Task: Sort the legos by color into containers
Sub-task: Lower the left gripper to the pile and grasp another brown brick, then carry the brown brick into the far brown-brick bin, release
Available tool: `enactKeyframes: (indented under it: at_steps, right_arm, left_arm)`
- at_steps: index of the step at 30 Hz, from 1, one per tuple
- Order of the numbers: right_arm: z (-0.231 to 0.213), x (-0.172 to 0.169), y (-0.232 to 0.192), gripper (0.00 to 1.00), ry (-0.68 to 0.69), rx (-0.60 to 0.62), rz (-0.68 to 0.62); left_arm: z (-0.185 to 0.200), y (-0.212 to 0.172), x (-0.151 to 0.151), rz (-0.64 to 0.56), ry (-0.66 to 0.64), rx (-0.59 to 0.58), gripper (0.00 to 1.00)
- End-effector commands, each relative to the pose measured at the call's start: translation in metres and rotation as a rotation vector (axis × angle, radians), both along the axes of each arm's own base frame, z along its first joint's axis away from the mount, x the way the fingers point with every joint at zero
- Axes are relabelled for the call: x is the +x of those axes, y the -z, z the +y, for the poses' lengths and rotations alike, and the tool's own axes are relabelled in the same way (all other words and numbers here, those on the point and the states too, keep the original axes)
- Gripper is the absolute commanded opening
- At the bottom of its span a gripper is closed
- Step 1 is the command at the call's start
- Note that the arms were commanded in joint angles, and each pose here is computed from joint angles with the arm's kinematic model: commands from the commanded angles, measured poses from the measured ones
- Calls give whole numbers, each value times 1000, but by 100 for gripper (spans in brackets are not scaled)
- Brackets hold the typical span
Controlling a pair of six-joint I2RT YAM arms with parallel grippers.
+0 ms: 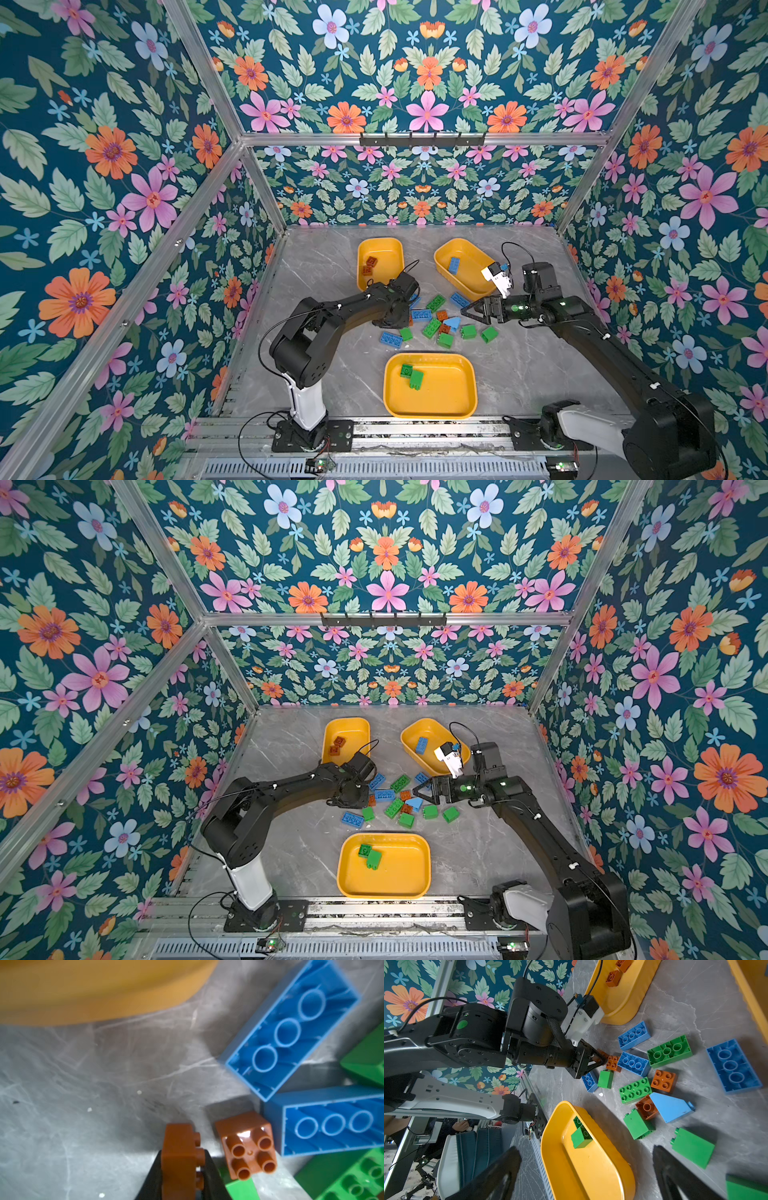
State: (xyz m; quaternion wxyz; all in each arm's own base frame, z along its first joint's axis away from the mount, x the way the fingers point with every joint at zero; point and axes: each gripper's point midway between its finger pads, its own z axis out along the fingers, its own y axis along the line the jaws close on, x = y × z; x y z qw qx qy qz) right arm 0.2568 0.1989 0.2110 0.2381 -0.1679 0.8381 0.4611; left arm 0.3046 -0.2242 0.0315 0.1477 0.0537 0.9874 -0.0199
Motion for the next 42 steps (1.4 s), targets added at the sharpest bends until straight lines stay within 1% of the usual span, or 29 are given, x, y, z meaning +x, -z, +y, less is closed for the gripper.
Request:
enactKeyframes:
  at_steps: [1, 4, 8, 12, 15, 20, 26, 29, 34, 39, 42]
  right_arm:
    - [0, 1, -3, 99, -2, -2, -14]
    - [1, 3, -6, 99, -1, 2, -22]
    - [3, 7, -13, 99, -3, 26, -32]
    - [10, 13, -23, 99, -16, 77, -39]
    - [13, 18, -28, 99, -14, 105, -45]
    - [16, 26, -31, 99, 1, 107, -58]
    - [12, 42, -27, 99, 78, 72, -84]
    - [9, 48, -23, 99, 115, 51, -87]
    - [2, 56, -16, 99, 172, 11, -101]
    - [-1, 58, -12, 99, 193, 0, -103]
    - [0, 59, -11, 99, 191, 2, -97]
  left_arm:
    - [2, -7, 5, -20, 12, 18, 17]
    - [3, -21, 10, -40, 24, 25, 17]
    - [9, -53, 24, -85, 31, 33, 17]
    - [17, -86, 52, -150, 33, 34, 17]
    - [28, -101, 78, -194, 24, 46, 17]
    - [46, -104, 125, -234, -1, 45, 17]
    - [47, -83, 169, -248, 10, 58, 18]
    - [49, -68, 185, -245, 1, 76, 19]
    - [51, -50, 198, -233, -9, 91, 25]
    - [50, -48, 199, -228, -14, 84, 46]
    - [49, -60, 195, -234, -16, 71, 54]
